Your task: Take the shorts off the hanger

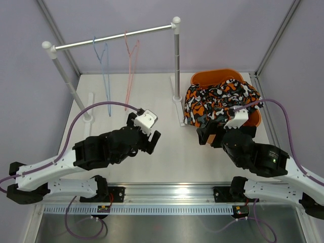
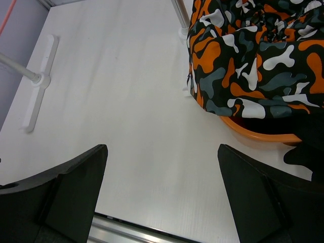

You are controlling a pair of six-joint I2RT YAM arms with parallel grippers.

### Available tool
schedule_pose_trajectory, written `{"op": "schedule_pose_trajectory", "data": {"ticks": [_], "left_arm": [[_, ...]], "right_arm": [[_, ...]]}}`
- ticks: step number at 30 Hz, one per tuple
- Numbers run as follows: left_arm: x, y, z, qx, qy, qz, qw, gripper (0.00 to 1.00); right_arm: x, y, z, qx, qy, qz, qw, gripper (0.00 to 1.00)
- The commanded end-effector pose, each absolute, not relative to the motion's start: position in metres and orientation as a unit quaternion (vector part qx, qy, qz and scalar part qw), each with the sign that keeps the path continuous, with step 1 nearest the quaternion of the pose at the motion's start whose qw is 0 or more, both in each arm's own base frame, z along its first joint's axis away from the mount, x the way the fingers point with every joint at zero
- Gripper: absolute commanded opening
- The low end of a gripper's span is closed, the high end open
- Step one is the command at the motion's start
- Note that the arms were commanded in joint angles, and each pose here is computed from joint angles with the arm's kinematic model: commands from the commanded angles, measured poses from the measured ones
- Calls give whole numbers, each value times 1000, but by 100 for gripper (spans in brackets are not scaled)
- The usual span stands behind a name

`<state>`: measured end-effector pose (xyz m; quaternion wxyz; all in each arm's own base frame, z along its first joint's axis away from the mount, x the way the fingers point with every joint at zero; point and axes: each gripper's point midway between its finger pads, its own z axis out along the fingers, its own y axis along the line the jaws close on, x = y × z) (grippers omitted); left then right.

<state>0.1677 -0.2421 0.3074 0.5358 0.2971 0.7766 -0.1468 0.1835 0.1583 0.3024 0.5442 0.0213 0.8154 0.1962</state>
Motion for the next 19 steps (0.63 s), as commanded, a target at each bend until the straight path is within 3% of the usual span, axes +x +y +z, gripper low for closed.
{"op": "schedule_pose_trajectory", "data": {"ticks": [1,19], "left_arm": [[168,-226,326,259,760,-172,571,78],[166,-222,321,250,754,-184,579,79]], "right_arm": [[182,149,298,42,811,198,549,100],[182,146,296,47,804,206,556,100]]}}
